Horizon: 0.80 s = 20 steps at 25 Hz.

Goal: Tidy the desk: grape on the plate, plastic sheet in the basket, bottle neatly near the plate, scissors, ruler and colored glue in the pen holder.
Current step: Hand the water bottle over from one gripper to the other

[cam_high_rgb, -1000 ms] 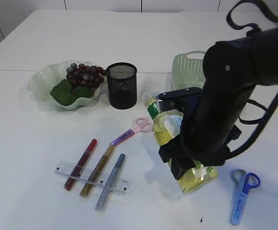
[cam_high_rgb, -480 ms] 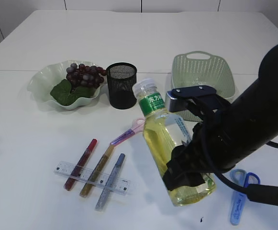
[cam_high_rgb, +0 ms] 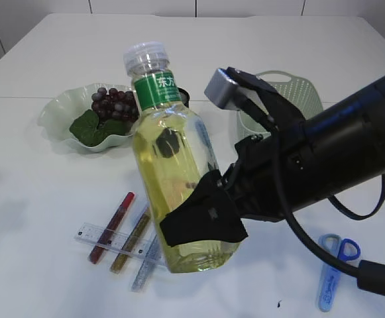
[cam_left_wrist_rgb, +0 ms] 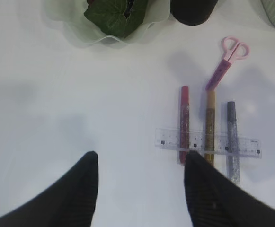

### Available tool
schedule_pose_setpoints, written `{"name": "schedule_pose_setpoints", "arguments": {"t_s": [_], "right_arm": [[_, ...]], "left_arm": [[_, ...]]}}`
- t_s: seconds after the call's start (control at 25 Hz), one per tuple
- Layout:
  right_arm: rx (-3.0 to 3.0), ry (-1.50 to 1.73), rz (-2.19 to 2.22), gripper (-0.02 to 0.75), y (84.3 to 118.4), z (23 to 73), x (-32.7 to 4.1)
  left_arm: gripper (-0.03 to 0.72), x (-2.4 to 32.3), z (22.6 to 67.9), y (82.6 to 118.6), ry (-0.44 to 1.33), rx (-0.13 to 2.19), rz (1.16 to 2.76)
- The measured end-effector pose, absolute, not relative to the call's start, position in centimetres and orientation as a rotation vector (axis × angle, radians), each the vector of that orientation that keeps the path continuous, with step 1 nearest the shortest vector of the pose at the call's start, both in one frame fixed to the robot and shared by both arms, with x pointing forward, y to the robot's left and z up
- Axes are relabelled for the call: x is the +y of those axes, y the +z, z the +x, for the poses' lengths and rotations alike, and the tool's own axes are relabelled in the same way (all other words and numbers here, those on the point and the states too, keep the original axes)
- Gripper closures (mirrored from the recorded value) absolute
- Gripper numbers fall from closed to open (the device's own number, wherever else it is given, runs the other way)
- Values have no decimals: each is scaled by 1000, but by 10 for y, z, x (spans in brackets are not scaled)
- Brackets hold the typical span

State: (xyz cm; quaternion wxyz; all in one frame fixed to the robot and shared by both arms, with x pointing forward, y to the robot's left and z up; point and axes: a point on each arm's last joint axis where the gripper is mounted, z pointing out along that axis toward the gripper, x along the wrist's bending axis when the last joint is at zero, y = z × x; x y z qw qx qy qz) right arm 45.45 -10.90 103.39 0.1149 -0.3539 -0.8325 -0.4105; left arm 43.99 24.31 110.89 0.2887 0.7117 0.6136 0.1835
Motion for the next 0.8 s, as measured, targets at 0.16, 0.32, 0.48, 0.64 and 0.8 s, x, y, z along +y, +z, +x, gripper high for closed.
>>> {"name": "schedule_pose_setpoints", "arguments": {"t_s": [0.16,0.32,0.48,0.64,0.8], "right_arm": [[-2353,-1324,-879,292,1044,449,-102],[-2258,-1441,-732,292,1055,443,-96],[-2196,-1511,-632,292,1062,439,-94],[-2191,-1526,-620,293,1064,438,-94],[-2189,-1527,-579,293,1065,436,-94]], "left_arm": [[267,240,443,1088,489,1591,1860],[267,235,449,1075,446,1587,1846],[267,223,458,1061,302,1588,1846],[267,206,461,1045,55,1532,1914],[281,191,456,1044,-144,1370,1946]]}}
